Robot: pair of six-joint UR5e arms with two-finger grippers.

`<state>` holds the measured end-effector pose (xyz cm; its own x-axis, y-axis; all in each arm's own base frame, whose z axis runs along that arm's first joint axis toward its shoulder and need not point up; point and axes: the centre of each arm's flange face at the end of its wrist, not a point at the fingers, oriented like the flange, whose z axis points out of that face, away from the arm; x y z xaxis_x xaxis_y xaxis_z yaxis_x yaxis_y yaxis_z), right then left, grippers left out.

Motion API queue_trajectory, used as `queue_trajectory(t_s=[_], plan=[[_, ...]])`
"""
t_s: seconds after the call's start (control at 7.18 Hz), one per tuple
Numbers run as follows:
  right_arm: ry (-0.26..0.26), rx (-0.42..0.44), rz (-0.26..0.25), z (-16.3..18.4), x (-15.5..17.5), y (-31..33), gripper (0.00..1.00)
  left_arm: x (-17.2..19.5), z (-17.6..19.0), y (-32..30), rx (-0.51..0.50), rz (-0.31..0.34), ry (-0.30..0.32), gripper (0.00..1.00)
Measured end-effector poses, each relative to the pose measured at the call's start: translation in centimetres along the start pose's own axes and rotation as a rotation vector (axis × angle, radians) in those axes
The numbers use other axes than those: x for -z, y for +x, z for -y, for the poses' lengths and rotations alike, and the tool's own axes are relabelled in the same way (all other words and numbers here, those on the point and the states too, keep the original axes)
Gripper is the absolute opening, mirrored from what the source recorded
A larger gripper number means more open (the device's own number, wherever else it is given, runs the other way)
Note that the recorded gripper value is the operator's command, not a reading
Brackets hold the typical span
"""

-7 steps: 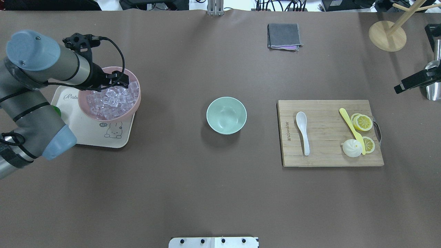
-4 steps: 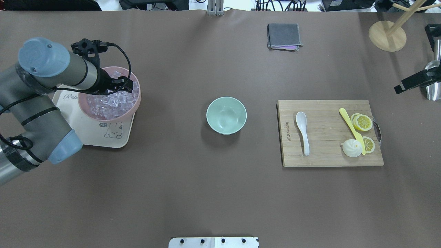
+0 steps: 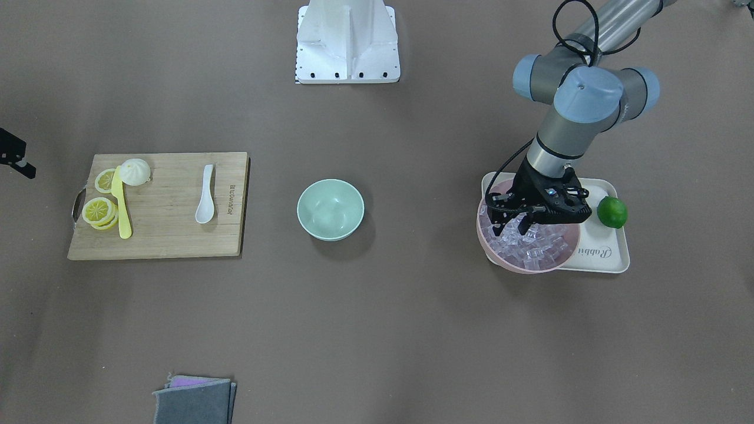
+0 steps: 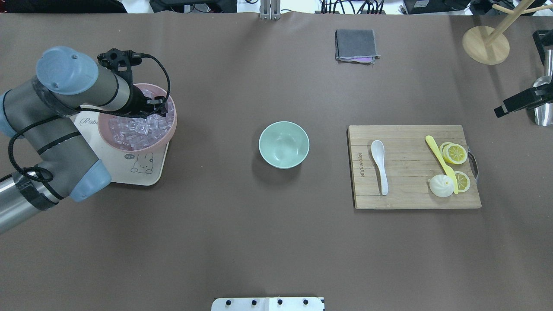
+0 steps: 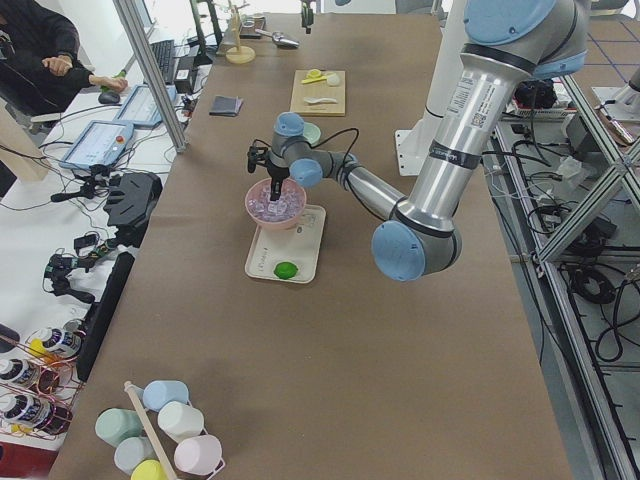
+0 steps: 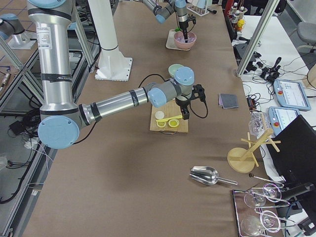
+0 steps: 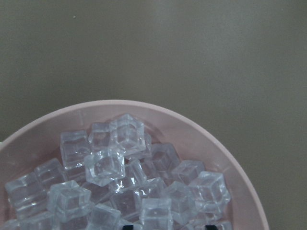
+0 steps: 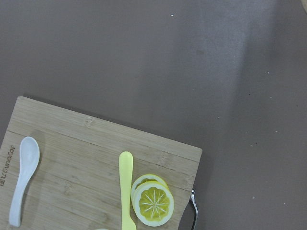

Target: Put spoon and ice into bowl

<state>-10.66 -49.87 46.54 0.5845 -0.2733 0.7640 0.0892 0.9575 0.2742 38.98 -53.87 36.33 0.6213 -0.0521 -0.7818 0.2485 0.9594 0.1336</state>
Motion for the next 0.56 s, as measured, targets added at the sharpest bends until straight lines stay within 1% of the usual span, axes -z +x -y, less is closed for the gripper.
queue_trajectory(t_s=[0.42, 0.56], plan=[[0.000, -0.004, -0.001, -0.01, 0.00, 0.01, 1.00, -0.44, 0.22, -0.29, 0.005, 0.009, -0.002, 0.48], [0.000, -0.016, 0.000, -0.01, 0.01, 0.00, 1.00, -0.46, 0.24, -0.27, 0.004, 0.007, -0.001, 0.34]])
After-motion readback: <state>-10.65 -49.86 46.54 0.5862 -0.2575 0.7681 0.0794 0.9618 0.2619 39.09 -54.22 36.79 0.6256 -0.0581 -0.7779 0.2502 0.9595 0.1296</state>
